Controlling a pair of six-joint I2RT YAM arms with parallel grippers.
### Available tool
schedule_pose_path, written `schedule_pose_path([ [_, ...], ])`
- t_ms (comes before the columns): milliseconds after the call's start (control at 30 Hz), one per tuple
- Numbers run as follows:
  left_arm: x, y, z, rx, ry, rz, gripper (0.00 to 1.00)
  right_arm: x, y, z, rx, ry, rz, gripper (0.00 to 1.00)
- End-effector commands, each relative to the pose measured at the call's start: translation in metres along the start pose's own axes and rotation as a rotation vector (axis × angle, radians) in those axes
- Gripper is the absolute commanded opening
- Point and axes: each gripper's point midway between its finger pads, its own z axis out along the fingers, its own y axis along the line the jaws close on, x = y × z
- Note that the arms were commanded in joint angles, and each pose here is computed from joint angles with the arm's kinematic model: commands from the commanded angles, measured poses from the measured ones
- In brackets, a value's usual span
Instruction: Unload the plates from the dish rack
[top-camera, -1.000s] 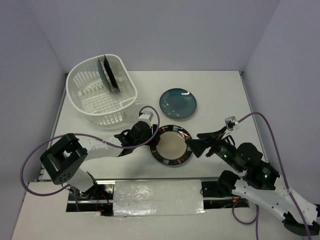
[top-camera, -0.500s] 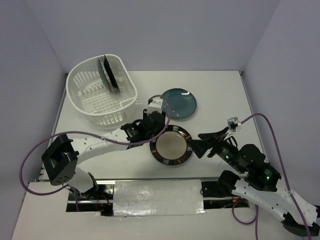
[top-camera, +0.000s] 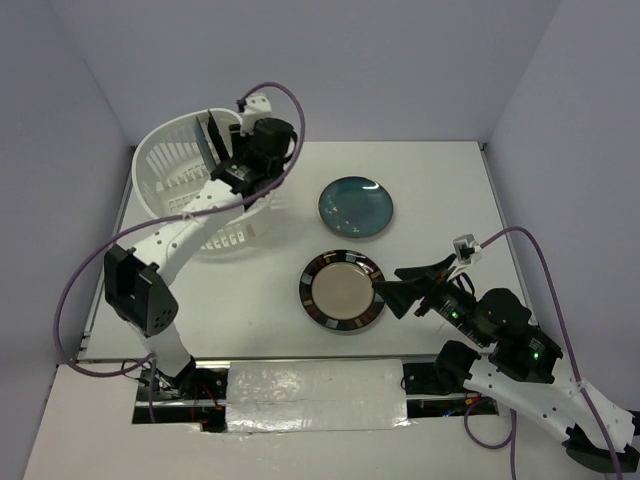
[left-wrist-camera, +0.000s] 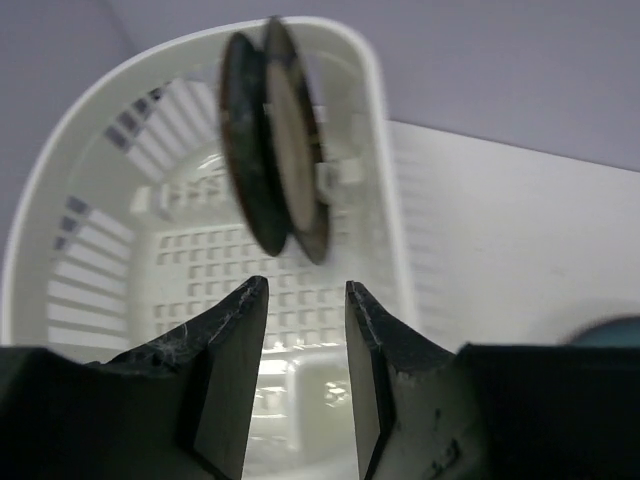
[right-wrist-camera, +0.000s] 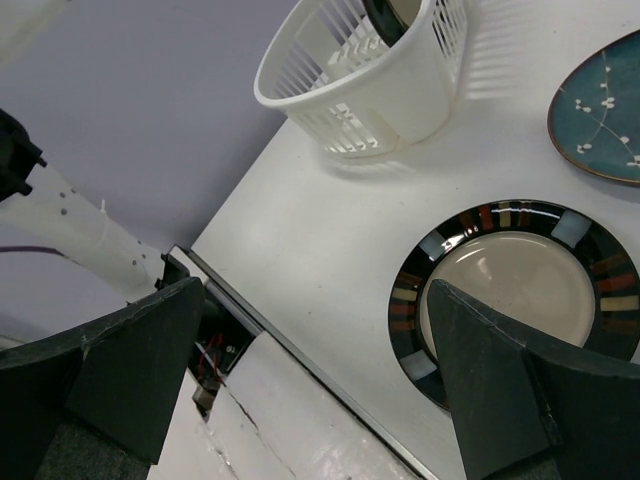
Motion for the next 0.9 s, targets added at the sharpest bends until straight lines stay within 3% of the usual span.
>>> schedule_pose_path([
  [0, -0.010, 0.036, 0.032, -0.071, 0.032, -0.008, 0.48, -0.013, 0.011, -0.004, -0.035, -0.030, 0.001, 1.00],
  [133, -0.021, 0.073, 0.065, -0.184, 0.026, -0.062, 0.49, -0.012, 0.012, -0.003, -0.040, -0.023, 0.001, 1.00],
  [267, -0.034, 0.083, 0.079, -0.174, 0.018, -0.107, 0.51, -0.012, 0.011, -0.003, -0.037, -0.025, 0.001, 1.00],
  [467, -0.022, 0.116, 0.121, -0.219, 0.066, -0.142, 0.49, -0.012, 0.012, -0.004, -0.040, -0.023, -0.001, 1.00],
  [867, 0.014, 0.097, 0.155, -0.185, 0.120, -0.157, 0.49, -0.012, 0.014, -0.004, -0.053, -0.021, 0.000, 1.00],
])
